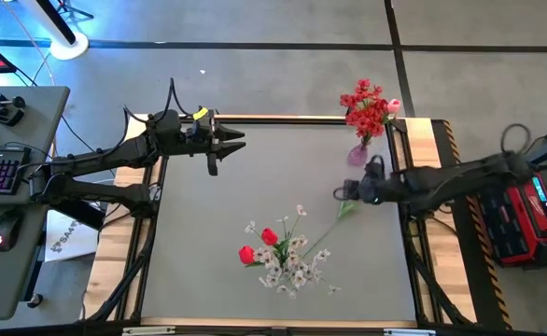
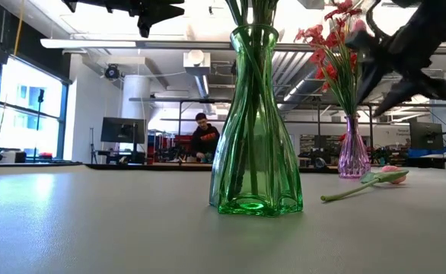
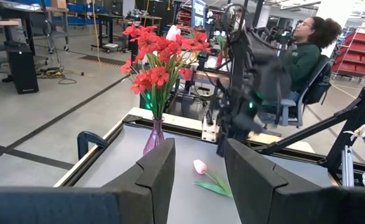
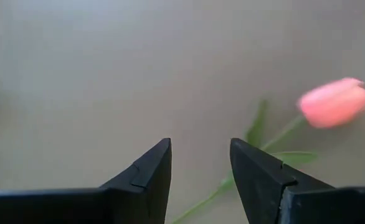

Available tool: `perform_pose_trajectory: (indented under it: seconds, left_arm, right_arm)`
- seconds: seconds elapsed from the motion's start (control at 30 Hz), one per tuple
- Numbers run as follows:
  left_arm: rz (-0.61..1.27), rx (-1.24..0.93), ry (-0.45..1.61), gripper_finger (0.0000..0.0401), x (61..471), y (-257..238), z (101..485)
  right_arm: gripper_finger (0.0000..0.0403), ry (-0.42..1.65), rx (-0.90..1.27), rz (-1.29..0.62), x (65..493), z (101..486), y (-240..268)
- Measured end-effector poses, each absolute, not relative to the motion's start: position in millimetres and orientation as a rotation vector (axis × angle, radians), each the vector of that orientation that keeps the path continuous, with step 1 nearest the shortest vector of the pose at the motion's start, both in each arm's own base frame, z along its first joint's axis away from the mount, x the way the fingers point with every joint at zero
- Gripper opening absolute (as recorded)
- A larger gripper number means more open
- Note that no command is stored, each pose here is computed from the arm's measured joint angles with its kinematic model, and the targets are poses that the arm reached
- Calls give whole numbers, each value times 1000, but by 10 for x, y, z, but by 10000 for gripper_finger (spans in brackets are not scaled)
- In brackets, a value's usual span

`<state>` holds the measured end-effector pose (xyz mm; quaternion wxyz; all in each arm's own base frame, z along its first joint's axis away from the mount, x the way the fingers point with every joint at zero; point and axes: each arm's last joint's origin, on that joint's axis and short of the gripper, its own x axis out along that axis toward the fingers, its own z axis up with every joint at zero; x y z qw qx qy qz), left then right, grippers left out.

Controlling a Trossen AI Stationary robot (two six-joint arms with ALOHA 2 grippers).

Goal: Sort flowers into vase by color
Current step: Put the pink flower into the violet vase

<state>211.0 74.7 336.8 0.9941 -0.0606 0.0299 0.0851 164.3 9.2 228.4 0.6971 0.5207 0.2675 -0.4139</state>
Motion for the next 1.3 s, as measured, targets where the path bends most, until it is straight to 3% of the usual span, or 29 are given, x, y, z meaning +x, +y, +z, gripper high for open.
perform_pose_trajectory:
  seconds: [0.17, 0.4, 0.93, 1.03, 1.2, 1.3]
  left_arm:
    - [171, -122, 60, 129, 2110, 748, 3367]
    - [171, -121, 60, 129, 2110, 747, 3368]
    - [170, -121, 60, 129, 2110, 747, 3369]
    - [170, -121, 60, 129, 2110, 747, 3368]
    - [170, -121, 60, 129, 2110, 747, 3369]
    - [170, -122, 60, 129, 2110, 747, 3368]
  right_arm:
    - [125, 642, 1271, -1127, 1774, 2018, 251]
    - [112, 746, 1437, -1097, 2039, 1772, 467]
    - [109, 682, 1463, -1291, 2283, 1296, 542]
    - [88, 670, 1460, -1302, 2285, 1283, 541]
    - [17, 624, 1440, -1304, 2278, 1300, 524]
    - [10, 589, 1416, -1315, 2267, 1305, 506]
